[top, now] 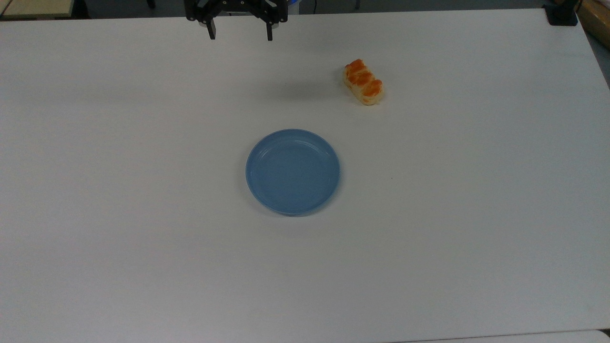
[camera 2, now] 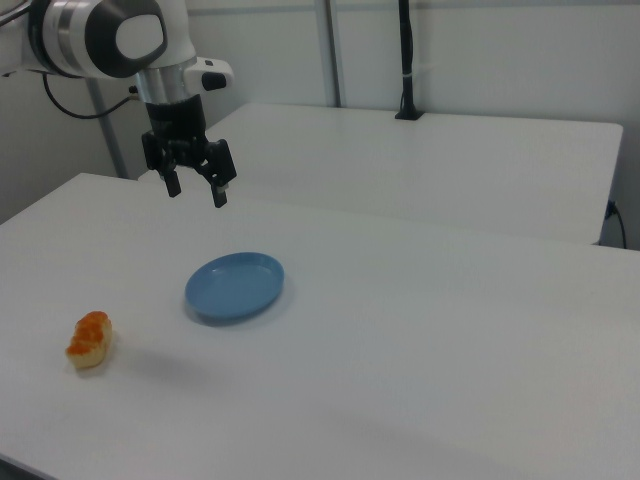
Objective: Put the bread on a plate
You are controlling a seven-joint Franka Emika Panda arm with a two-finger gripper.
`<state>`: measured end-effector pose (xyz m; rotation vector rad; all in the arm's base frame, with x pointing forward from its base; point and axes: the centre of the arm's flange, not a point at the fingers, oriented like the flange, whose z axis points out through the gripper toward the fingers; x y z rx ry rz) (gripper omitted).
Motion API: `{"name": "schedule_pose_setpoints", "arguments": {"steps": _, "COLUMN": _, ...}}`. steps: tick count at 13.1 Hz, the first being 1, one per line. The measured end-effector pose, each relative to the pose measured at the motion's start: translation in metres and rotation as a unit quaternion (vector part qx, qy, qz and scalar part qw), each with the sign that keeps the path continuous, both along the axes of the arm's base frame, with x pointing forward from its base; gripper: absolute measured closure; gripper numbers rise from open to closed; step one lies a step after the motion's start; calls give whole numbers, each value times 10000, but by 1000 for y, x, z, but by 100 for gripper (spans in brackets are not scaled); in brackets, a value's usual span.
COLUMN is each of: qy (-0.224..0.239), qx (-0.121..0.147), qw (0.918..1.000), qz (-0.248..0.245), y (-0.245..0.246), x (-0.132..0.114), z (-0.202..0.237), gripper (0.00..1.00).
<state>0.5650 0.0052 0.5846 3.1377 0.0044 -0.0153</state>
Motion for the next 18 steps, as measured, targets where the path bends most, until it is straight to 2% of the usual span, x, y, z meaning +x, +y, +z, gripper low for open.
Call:
{"name": "schedule_pose_setpoints", "arguments": {"steps": 13, "qy": 11, "qx": -8, "qw": 9999, "qz": 103, "y": 20, "x": -1, "z": 0, "gripper": 0}}
{"name": "schedule_pose_setpoints", "arguments": {"steps": 16, "qy": 337, "qx": -31, "qw": 9988, "qz": 350, "y": 48, "x": -6, "z": -18, "gripper": 0}}
{"name": "schedule_pose_setpoints", "arguments": {"steps": 18, "qy": 772, "qx": -75, "qw": 9951, "qz": 608, "y": 75, "x": -17, "z": -39, "gripper": 0}}
